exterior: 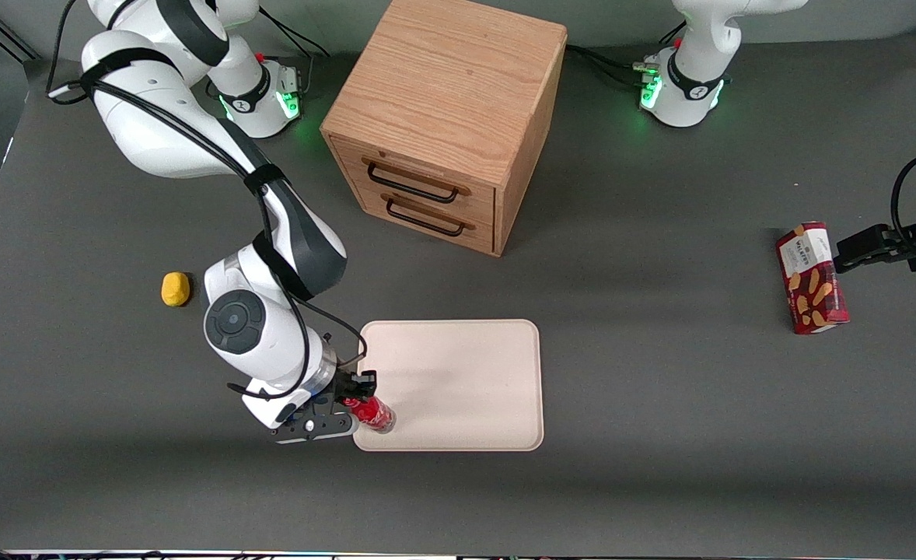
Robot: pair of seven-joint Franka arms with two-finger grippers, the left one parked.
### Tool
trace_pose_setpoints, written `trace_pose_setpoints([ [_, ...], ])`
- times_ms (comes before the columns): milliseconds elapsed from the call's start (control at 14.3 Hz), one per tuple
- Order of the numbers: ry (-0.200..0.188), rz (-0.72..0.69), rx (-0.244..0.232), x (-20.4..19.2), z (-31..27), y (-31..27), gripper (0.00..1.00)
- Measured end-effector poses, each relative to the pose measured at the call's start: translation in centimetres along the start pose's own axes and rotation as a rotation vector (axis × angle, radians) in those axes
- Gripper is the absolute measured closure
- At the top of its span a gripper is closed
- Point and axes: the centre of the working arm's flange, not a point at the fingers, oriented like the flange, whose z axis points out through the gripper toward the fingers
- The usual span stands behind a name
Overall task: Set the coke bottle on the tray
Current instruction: 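Lift the bottle and carry it with the right gripper onto the white tray, then lower the bottle onto the tray corner and open the right gripper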
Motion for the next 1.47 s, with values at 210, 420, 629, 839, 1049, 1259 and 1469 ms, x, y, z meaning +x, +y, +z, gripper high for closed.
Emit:
trace_pose_setpoints([
  [210,0.006,-0.017,-0.029,0.0,0.5,0.1,0.68],
  [420,0.002,-0.019,-0.032,-0.1,0.9,0.1,0.68],
  [629,-0.003,-0.012,-0.033,-0.1,1.3,0.2,0.68],
  [839,-0.014,-0.008,-0.039,-0.4,2.0,0.2,0.43],
  [1049,-0.018,-0.013,-0.049,-0.5,2.6,0.1,0.33],
  [1259,-0.010,-0.017,-0.055,-0.4,2.6,0.2,0.22],
  [1469,-0.001,-0.022,-0.061,-0.3,2.6,0.2,0.00],
])
